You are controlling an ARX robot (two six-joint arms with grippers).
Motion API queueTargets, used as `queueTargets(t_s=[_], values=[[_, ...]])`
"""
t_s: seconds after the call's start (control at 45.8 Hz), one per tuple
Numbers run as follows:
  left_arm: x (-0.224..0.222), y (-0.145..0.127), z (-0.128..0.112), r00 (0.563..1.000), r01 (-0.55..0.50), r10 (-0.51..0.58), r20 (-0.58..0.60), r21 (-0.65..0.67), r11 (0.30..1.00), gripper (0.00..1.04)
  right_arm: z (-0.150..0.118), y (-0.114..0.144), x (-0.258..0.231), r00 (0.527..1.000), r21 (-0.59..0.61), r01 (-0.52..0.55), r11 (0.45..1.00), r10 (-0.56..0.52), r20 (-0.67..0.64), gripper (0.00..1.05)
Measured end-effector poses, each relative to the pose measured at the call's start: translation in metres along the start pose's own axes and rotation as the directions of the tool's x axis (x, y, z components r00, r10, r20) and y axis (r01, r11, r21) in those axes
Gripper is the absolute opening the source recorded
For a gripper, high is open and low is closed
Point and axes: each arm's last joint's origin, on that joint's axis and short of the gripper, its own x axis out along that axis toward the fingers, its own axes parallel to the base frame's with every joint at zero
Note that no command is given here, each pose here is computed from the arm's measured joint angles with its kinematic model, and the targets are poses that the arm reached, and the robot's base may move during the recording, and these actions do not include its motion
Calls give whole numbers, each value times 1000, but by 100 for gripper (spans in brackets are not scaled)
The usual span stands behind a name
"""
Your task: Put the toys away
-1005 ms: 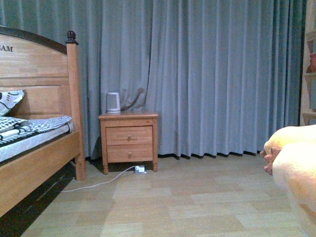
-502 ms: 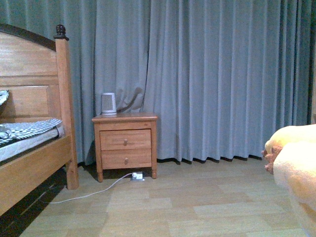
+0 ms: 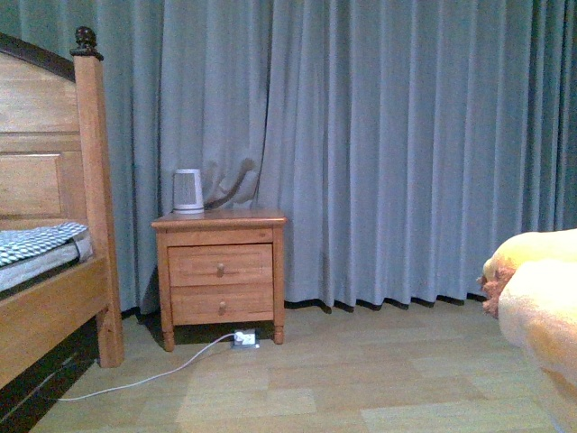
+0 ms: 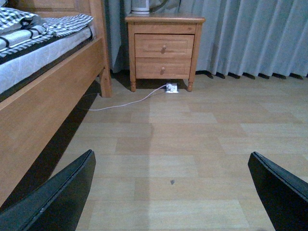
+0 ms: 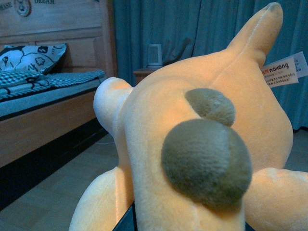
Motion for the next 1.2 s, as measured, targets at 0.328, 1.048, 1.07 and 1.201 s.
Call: queueTargets(t_s=[0.328,1.048,1.07,1.201], values=[[0,0,0,1000,-1,1,0,0,1000,99,0,0,0,1000,0,0,1000,0,0,8],[0,0,0,1000,0,0,0,0,1000,99,0,0,0,1000,0,0,1000,0,-1,8],[0,0,0,1000,0,0,0,0,1000,99,0,0,0,1000,0,0,1000,0,0,8],[0,0,0,1000,0,0,0,0,1000,99,0,0,0,1000,0,0,1000,0,-1,8]])
